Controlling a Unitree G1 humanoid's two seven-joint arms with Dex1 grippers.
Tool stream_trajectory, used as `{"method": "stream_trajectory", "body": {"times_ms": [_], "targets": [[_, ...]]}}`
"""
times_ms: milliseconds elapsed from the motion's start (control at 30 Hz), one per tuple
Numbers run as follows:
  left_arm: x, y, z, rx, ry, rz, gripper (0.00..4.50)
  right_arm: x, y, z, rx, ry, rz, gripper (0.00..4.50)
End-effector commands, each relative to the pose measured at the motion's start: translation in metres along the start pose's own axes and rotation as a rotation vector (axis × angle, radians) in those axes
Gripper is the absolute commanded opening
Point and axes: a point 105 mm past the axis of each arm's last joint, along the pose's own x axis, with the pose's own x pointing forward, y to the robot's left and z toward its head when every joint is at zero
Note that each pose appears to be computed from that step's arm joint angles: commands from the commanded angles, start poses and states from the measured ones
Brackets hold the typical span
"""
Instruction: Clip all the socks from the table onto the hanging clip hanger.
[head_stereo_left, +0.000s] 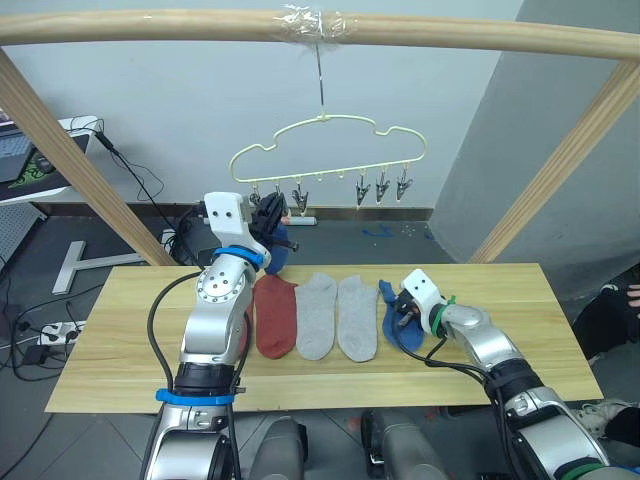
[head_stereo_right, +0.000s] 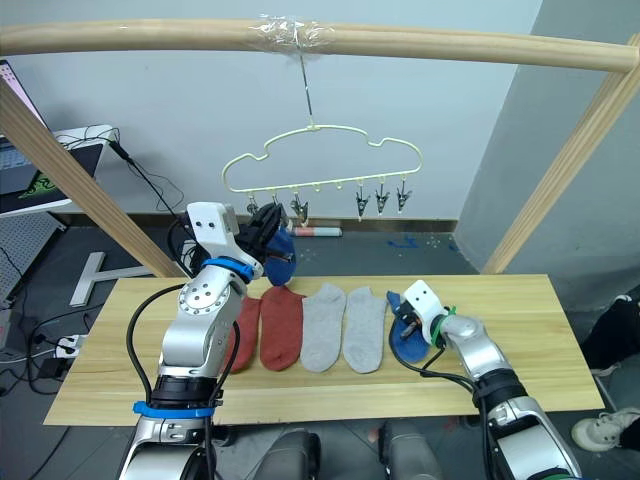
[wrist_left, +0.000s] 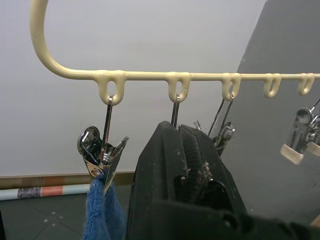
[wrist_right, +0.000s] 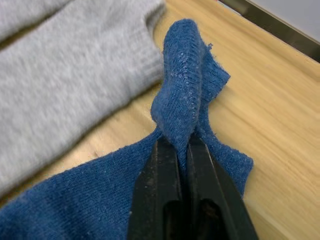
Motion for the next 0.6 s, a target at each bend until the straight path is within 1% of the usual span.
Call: {"method": "stream_trajectory", "body": {"times_ms": [33,100,133,200,300,367,467,533,600], "targets": [[-0.003,0.012,0.002,-0.071,-0.001,0.048,0.00,-0.014,-0.010,0.019,-0.074,-0.065,-0.019,0.02],[-0.003,0.015,0.004,-0.145,-0.003,0.053,0.00,-0.025,-0.010,0.043,-0.174,-0.129,-0.014,0.02],[-0.003,0.015,0.005,-0.205,0.005,0.040,0.00,-0.027,0.000,0.062,-0.201,-0.180,0.015,0.02],[-0.002,0.013,0.006,-0.301,0.018,0.012,0.00,-0.031,0.020,0.087,-0.233,-0.244,0.078,0.02],[-0.001,0.007,0.005,-0.447,0.054,-0.027,0.00,-0.030,0.043,0.114,-0.260,-0.307,0.125,0.02],[-0.001,0.003,0.006,-0.512,0.070,-0.053,0.00,-0.027,0.051,0.126,-0.258,-0.333,0.130,0.02],[-0.002,-0.003,0.011,-0.560,0.079,-0.089,0.00,-0.020,0.060,0.140,-0.239,-0.364,0.138,0.02],[-0.003,-0.005,0.013,-0.561,0.084,-0.104,0.00,-0.017,0.061,0.145,-0.224,-0.375,0.135,0.02],[-0.003,-0.006,0.013,-0.541,0.085,-0.103,0.00,-0.011,0.061,0.159,-0.244,-0.398,0.131,0.02]]}}
